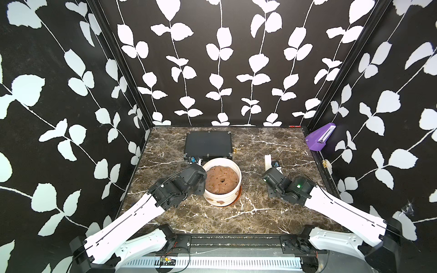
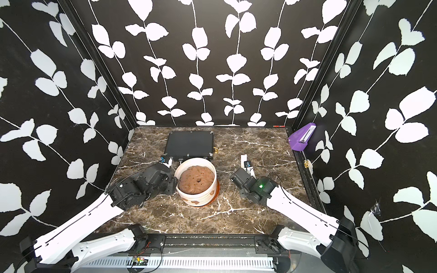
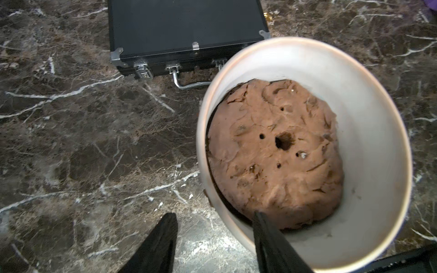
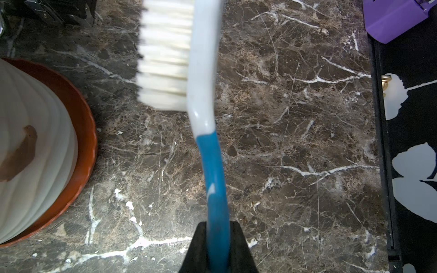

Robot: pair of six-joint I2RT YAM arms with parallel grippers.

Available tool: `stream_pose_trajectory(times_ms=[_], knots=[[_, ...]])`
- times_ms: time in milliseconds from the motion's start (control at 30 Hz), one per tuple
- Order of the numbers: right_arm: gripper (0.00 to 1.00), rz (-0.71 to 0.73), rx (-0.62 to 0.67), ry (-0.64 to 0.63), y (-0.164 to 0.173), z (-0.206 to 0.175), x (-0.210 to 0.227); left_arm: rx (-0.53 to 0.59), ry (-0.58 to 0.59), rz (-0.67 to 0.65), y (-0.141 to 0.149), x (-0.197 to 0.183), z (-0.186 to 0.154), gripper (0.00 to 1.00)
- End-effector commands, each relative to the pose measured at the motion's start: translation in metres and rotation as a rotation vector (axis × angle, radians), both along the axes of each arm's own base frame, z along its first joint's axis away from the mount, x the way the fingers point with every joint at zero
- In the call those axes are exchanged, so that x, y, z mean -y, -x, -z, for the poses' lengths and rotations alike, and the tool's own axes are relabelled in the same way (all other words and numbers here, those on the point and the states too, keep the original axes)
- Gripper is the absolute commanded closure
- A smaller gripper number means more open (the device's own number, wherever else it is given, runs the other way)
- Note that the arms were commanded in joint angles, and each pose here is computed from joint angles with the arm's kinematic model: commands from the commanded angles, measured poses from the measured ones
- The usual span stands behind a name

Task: Scrub the dried mud off the ceramic pot
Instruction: Rotate the pot at the center of the board.

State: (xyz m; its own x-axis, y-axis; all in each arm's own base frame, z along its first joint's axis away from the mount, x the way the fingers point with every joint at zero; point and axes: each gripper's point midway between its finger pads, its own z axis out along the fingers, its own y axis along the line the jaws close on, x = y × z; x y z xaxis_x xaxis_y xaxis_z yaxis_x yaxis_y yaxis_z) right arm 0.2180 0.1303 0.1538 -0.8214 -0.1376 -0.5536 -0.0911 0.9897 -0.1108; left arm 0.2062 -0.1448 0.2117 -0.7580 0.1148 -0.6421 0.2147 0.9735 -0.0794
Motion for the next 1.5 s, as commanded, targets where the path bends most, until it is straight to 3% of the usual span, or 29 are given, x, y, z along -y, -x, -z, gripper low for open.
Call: stream_pose_trajectory(times_ms=[0, 133, 333, 400, 533, 800, 1000, 1133, 1333, 1467], knots=[[1.0, -0.014, 0.009, -0.031, -0.003, 0.0, -0.008, -0.015, -0.049, -0.032, -0.002, -0.006, 0.009, 0.48], [1.0, -0.028, -0.003, -0.074, -0.002, 0.005, -0.017, 0.017, -0.024, -0.032, -0.014, 0.006, 0.005, 0.64], [1.0, -0.04, -0.015, -0.077, 0.004, 0.011, -0.02, -0.003, -0.035, -0.028, -0.023, 0.018, 0.011, 0.73], [1.0, -0.053, -0.007, -0.083, 0.006, 0.009, -0.021, 0.0, -0.034, -0.037, -0.023, 0.016, 0.01, 0.72], [1.0, -0.102, -0.003, -0.082, 0.01, 0.012, -0.026, 0.027, -0.076, -0.053, -0.025, 0.006, 0.009, 0.6], [1.0, -0.115, 0.005, -0.078, 0.013, 0.016, -0.033, -0.027, -0.148, -0.053, -0.024, 0.004, 0.027, 0.62], [1.0, -0.122, 0.019, -0.101, 0.015, 0.014, -0.036, -0.007, -0.156, -0.03, -0.032, 0.011, 0.033, 0.88], [1.0, -0.128, 0.015, -0.123, 0.017, 0.017, -0.037, 0.049, -0.182, 0.002, -0.046, 0.019, 0.026, 1.0], [1.0, -0.132, 0.007, -0.128, 0.021, 0.022, -0.037, 0.096, -0.283, 0.06, -0.069, 0.033, 0.025, 1.0], [1.0, -0.133, 0.008, -0.13, 0.023, 0.023, -0.037, 0.136, -0.292, 0.084, -0.086, 0.046, 0.023, 1.0]])
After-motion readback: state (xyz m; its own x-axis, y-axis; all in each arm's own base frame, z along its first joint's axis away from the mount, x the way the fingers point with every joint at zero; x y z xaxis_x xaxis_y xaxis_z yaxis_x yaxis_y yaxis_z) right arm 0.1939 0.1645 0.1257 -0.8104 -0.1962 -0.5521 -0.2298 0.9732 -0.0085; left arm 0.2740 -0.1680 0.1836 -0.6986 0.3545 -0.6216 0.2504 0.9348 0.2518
